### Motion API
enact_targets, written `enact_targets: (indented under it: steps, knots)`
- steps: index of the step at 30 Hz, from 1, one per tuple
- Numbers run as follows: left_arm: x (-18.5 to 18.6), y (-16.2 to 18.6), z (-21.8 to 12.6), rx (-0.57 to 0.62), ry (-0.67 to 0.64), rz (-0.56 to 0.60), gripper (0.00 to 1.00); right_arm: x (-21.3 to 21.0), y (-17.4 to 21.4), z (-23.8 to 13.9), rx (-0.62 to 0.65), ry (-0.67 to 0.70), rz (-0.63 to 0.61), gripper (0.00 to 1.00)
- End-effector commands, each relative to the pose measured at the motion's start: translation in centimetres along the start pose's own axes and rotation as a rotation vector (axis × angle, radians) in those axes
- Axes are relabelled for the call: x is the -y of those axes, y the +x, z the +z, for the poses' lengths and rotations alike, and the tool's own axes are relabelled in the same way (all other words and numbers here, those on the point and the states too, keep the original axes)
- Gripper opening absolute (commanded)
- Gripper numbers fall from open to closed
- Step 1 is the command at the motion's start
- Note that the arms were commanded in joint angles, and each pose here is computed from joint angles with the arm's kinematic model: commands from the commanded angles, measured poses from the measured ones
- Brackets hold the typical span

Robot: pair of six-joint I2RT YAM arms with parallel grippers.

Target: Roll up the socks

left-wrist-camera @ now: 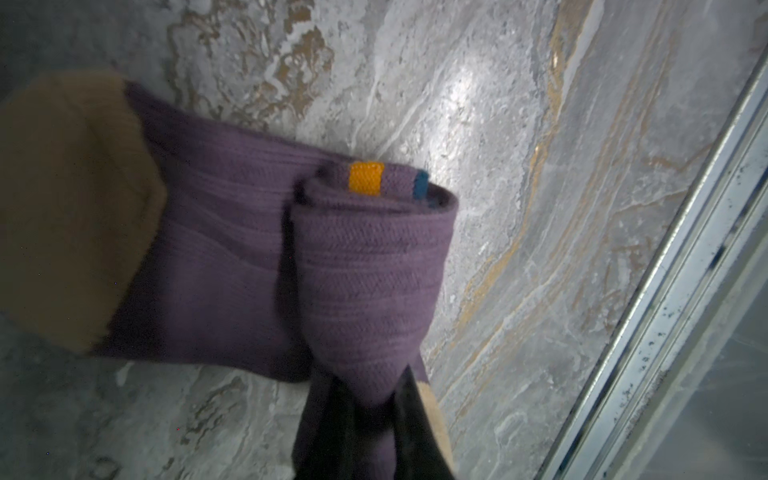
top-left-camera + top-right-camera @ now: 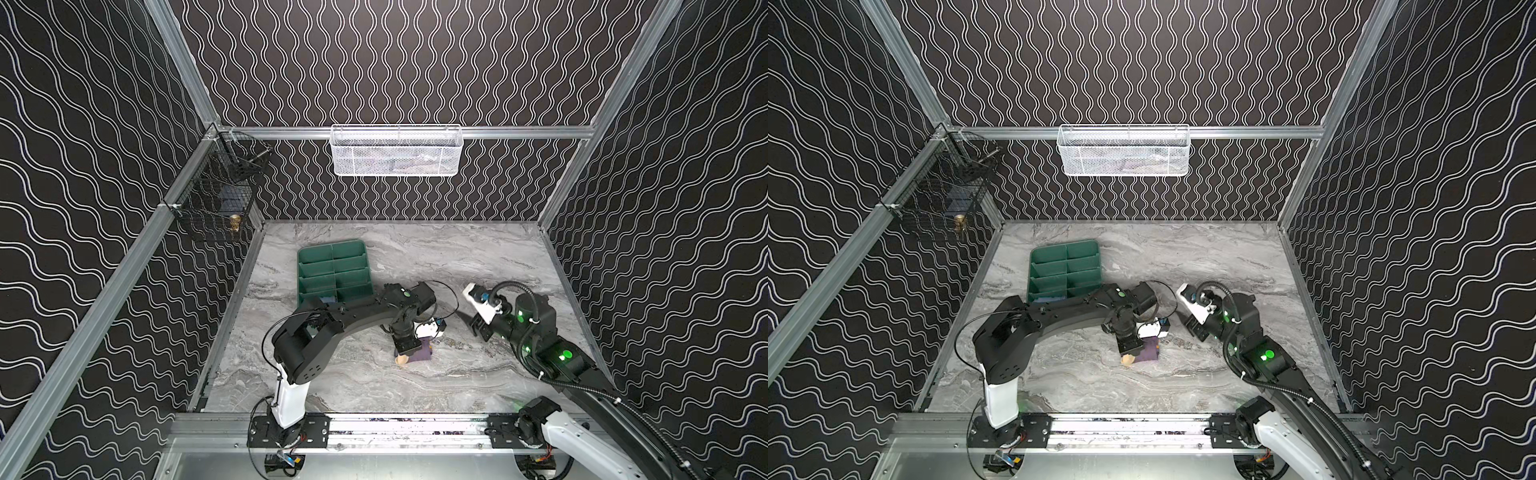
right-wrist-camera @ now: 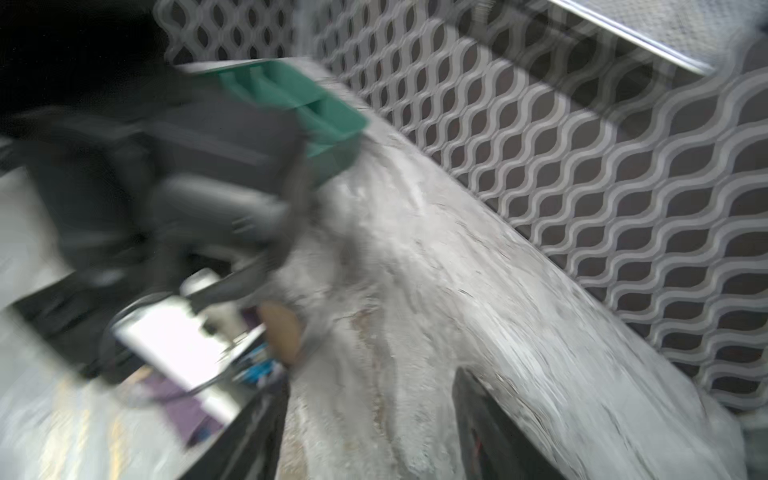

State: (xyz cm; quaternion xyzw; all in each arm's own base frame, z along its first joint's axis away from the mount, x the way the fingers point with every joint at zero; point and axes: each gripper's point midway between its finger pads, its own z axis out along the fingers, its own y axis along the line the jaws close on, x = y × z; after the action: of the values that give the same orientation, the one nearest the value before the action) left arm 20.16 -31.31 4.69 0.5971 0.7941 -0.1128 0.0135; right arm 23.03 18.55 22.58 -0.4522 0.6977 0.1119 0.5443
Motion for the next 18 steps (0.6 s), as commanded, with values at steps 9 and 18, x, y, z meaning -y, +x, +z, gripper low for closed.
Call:
enact_targets:
  steps: [9,18]
  knots:
    - [-1.1,-0.8,-4.0,0.164,-0.134,0.035,0.0,-1.3,2.7,1.6,-0.163,0.038,0.35,0.67]
    - [-0.1,-0.5,-3.9,0.221,-0.113,0.069,0.0,-0.6,7.0,6.4,-0.305,-0.066,1.045,0.59]
